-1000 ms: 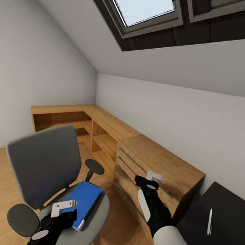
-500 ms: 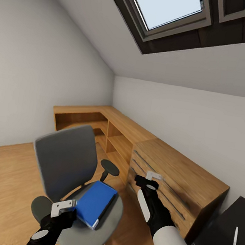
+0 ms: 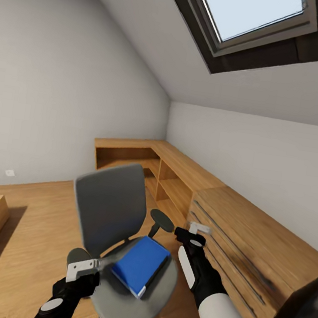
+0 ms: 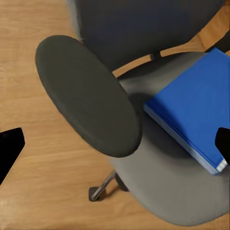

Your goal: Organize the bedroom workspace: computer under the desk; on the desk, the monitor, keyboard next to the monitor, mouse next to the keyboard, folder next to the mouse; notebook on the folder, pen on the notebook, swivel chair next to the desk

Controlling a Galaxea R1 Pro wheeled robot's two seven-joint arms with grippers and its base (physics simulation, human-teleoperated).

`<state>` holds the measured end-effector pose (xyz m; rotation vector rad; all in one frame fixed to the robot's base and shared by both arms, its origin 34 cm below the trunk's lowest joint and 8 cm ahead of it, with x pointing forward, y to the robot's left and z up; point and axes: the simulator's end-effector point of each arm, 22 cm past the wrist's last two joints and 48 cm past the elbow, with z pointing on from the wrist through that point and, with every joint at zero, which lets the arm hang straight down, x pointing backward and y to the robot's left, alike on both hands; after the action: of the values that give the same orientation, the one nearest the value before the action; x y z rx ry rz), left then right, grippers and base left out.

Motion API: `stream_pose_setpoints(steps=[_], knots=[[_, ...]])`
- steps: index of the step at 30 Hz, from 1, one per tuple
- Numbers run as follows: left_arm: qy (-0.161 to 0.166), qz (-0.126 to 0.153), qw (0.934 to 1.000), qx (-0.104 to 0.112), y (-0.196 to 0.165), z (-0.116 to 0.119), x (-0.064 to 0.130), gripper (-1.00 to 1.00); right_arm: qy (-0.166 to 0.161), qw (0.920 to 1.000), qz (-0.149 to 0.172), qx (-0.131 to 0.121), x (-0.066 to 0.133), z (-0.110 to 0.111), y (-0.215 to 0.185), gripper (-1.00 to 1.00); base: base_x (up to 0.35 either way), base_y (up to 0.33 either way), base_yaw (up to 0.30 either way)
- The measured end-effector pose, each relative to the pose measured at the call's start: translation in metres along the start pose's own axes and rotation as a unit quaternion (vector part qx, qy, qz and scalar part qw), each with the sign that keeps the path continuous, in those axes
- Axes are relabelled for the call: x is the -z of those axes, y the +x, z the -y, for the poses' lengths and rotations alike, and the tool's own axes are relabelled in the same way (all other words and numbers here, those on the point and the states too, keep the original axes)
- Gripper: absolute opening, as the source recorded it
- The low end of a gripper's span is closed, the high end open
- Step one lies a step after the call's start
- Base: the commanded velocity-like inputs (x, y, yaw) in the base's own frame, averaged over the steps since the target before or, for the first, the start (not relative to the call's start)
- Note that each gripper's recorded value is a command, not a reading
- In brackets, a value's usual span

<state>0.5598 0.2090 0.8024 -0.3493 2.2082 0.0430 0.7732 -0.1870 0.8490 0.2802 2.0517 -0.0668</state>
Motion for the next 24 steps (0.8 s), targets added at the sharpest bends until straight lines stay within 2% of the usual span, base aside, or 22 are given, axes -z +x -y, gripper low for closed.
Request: stream_pose_setpoints(steps=[17,22,24], knots=[[-0.002,0.0,1.0,0.0,-0.001,-0.002,-0.001,1.0,0.0,1.0,0.0,0.001,0.0,0.0,0.0,1.0,0.0,0.0,0.28],[-0.013,0.003,0.9999,0.01,-0.006,-0.012,-0.004,1.0,0.0,1.0,0.0,0.001,0.0,0.0,0.0,1.0,0.0,0.0,0.247],[-0.025,0.006,0.9995,0.019,-0.011,-0.024,-0.008,1.0,0.0,1.0,0.0,0.0,0.0,0.0,0.0,1.0,0.0,0.0,0.086]])
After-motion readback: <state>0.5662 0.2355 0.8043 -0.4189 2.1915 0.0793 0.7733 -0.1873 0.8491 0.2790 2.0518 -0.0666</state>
